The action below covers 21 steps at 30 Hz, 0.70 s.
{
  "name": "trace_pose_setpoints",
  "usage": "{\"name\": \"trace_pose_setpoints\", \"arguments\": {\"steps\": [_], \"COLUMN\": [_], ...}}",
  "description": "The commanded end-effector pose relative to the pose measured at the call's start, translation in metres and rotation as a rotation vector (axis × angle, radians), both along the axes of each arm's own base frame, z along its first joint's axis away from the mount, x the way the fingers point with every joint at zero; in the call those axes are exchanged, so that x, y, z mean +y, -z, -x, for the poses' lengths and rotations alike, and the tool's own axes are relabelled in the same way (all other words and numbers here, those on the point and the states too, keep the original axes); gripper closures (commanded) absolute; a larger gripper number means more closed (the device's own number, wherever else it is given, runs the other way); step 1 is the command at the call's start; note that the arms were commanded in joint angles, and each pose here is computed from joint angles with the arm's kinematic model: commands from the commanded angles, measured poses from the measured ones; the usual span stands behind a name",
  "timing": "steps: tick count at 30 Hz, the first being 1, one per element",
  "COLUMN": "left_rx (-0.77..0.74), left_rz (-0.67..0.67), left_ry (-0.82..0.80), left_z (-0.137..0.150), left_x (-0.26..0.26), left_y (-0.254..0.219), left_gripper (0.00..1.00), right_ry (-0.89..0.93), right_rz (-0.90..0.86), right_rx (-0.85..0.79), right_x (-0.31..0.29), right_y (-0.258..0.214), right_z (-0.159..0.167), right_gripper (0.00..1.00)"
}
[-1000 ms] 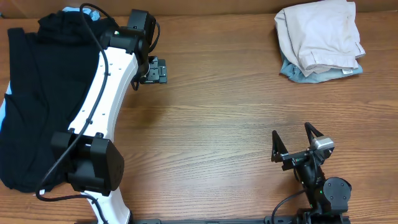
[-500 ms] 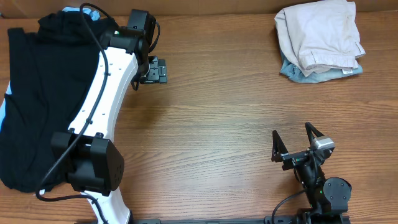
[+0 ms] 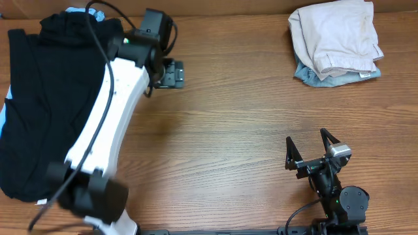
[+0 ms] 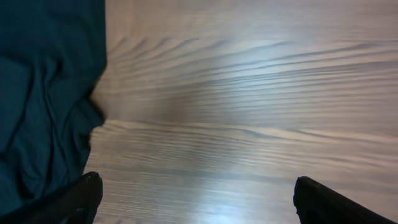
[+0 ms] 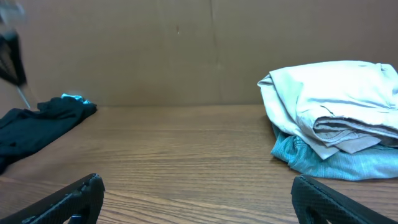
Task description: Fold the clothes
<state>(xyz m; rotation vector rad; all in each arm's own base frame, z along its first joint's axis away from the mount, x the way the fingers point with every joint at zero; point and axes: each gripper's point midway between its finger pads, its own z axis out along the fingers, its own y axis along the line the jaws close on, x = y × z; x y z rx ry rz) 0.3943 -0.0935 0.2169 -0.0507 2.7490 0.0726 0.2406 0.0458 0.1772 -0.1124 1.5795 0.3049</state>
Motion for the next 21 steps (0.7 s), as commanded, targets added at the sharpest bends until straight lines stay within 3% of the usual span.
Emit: {"name": "trace_pose_setpoints", "arguments": {"steps": [1, 5, 9, 13, 21], "left_rx": [-0.199, -0.392, -0.506, -0.591, -0.700], "left_rz": [0.020, 0.079, 0.155, 0.207, 0.313], "left_ry": [0.072, 0.091, 0.088, 0.052, 0.008], "left_z": [0.023, 0.049, 0.074, 0.083, 0.109], "left_x": [-0.013, -0.012, -0.001, 0.017, 0.045], "left_y": [-0.070, -0.132, -0.156, -0.140, -0.059], "left_gripper": [0.00, 0.00, 0.00, 0.00, 0.00], "right_ry": [0.002, 0.002, 0.002, 0.002, 0.002], "right_rz": [-0.008, -0.008, -0.008, -0.008, -0.008], "right_rx": [-0.004, -0.004, -0.004, -0.004, -0.004], "right_x": [0.000, 0.000, 0.000, 0.000, 0.000], "right_y": [0.001, 0.001, 0.001, 0.001, 0.001], "right_z": [0.000, 0.000, 0.000, 0.000, 0.000], "right_gripper": [0.00, 0.00, 0.00, 0.00, 0.00]}}
